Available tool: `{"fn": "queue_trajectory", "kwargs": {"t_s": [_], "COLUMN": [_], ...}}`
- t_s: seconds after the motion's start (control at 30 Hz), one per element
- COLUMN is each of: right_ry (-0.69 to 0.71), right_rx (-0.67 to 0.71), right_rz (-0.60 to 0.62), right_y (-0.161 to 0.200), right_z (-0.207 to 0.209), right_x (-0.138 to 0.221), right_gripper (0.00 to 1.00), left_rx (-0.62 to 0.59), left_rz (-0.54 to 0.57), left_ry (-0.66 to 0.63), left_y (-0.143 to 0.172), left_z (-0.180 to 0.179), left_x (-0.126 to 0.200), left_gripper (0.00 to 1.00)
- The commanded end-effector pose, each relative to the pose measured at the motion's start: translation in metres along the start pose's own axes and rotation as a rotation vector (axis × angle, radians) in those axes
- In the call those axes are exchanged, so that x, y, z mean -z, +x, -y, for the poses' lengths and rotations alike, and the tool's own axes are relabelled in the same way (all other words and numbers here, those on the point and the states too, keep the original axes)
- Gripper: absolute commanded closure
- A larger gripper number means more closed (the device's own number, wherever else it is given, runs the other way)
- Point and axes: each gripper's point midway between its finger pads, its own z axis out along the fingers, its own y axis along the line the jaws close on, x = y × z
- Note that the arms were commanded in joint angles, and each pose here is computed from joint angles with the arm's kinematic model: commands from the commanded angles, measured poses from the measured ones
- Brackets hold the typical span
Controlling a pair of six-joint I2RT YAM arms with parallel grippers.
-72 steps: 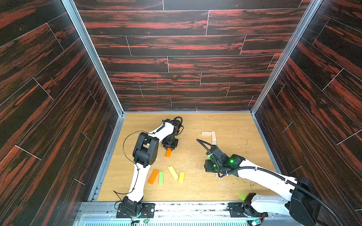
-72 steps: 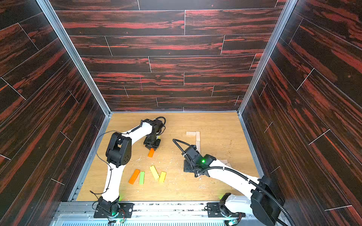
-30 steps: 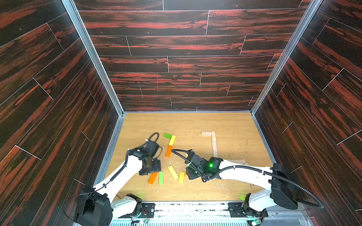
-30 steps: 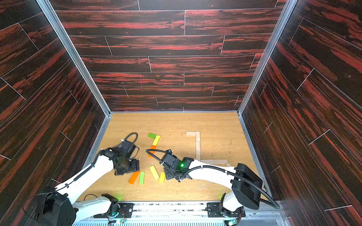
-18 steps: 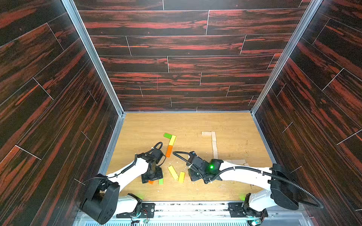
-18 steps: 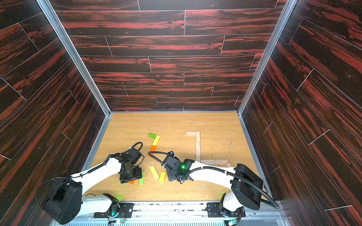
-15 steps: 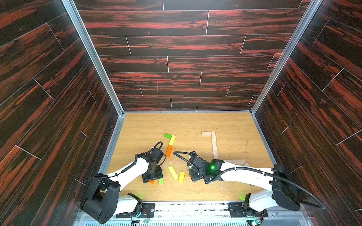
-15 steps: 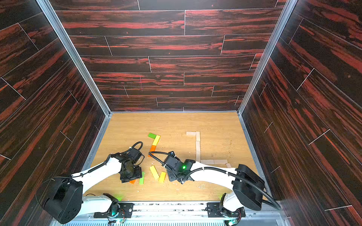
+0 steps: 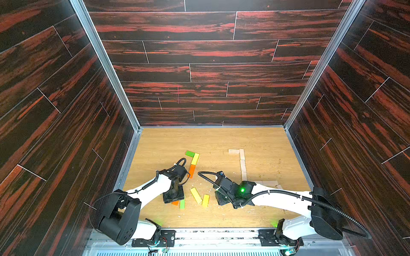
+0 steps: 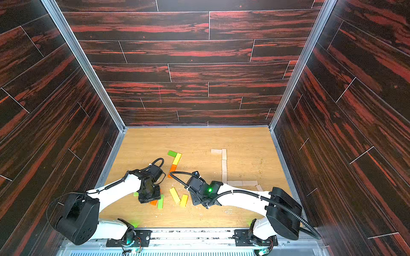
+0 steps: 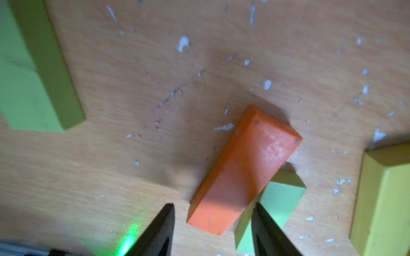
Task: Assemble a giraffe with building blocks
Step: Move the building block to the center of the board.
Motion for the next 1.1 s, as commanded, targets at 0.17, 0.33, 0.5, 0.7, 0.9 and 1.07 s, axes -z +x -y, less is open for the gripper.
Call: {"fn": "queue_trajectory", "kwargs": {"t_s": [0.17, 0.33, 0.5, 0.7, 0.9, 1.07], "right_ry": [0.007, 0.009, 0.010, 0.013, 0.016, 0.009], "right_rx": [-0.021, -0.023, -0.025, -0.031, -0.031, -0.024], "right_rz": [0.014, 0.012, 0.010, 0.010, 0.009, 0.011], "right_y": [-0.002, -0.001, 0.000, 0.001, 0.001, -0.001], "right_z": [0.004, 0.005, 0.006, 0.008, 0.009, 0.006], "right_x": [0.005, 0.005, 0.005, 0.006, 0.005, 0.005], "right_gripper": [0.43, 0.43, 0.43, 0.43, 0.43, 0.43], "left_rx": [-0.020, -0.041, -0.043, -0.047, -0.022, 0.004], "left_rz": [0.067, 0.073, 0.079, 0.047, 0.019, -0.020], "left_ry": [0.001, -0.046, -0.052, -0.078, -0.098, -0.102], "left_y": [-0.020, -0.030, -0.043, -0.041, -0.022, -0.003], "left_z": [0.008, 0.007, 0.012, 0.010, -0.006, -0.017], "left_x": [0.005, 0.004, -0.003, -0.014, -0.010, -0.012], "left_gripper": [0.29, 0.31, 0.33, 0.38, 0.44, 0.37]}}
